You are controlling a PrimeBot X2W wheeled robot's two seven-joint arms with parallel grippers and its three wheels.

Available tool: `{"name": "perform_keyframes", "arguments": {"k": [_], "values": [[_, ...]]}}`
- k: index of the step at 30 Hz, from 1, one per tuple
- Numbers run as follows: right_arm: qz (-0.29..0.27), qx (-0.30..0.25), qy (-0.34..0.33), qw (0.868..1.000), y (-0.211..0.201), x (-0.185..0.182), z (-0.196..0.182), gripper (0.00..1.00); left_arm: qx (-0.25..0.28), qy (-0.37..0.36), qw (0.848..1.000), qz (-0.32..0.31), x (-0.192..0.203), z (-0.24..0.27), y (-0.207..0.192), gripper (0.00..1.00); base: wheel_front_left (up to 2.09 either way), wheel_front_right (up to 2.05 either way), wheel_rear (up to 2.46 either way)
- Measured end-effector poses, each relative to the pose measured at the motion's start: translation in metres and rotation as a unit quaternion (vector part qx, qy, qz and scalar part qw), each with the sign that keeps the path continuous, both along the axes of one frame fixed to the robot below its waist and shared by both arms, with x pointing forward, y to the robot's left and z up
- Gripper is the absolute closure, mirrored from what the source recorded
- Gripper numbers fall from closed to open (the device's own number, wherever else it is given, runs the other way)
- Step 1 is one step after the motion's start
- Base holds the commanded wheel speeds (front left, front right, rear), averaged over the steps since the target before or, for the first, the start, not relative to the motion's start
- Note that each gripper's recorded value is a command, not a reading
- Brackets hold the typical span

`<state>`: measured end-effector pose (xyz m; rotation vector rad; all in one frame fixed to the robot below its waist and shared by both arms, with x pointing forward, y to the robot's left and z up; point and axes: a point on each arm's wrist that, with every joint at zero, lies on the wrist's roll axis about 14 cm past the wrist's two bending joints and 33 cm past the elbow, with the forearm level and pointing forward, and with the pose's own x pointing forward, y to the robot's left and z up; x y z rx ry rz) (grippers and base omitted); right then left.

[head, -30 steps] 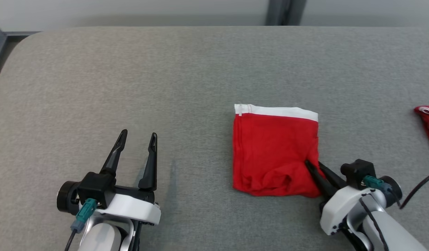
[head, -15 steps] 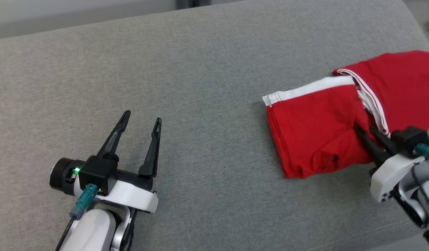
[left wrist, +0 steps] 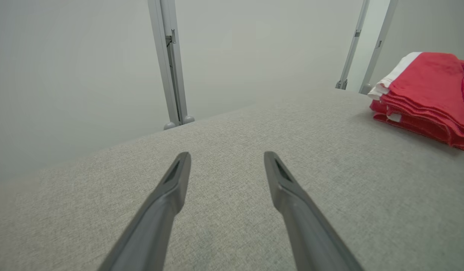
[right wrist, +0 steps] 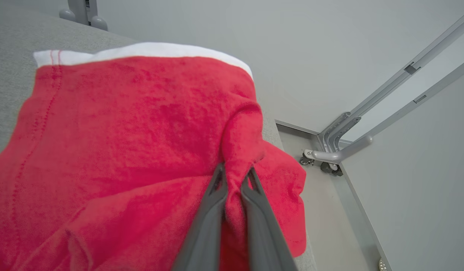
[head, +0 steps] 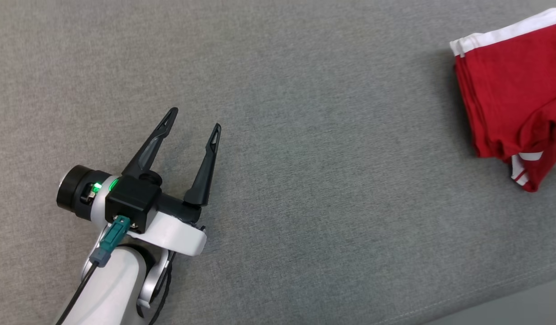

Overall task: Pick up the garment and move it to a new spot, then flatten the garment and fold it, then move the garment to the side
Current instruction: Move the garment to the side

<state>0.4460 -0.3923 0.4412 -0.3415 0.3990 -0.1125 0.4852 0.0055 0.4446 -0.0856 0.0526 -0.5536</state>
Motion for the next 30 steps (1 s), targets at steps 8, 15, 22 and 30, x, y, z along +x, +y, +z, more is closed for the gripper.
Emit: {"name": "perform_keyframes", "arguments": {"k": [8,15,22,30], "values": [[-0.048,0.038,0.028,0.998,-0.005,0.002,-0.043,0.0,0.014,0.013,1.0,0.002,0.006,-0.015,0.007,0.0,0.0,0.0,0.0],[-0.074,0.064,0.0,0.995,-0.004,-0.005,-0.046,0.0,0.015,0.011,1.0,0.001,0.007,-0.013,0.005,0.0,0.0,0.0,0.0],[-0.091,0.097,-0.086,0.987,0.006,-0.025,-0.009,0.0,0.001,0.014,1.0,0.006,-0.009,-0.001,0.001,0.0,0.0,0.0,0.0],[-0.101,0.146,-0.173,0.969,0.044,-0.061,0.02,0.0,-0.015,0.004,1.0,0.027,-0.026,0.021,0.009,0.0,0.0,0.0,0.0]]}}
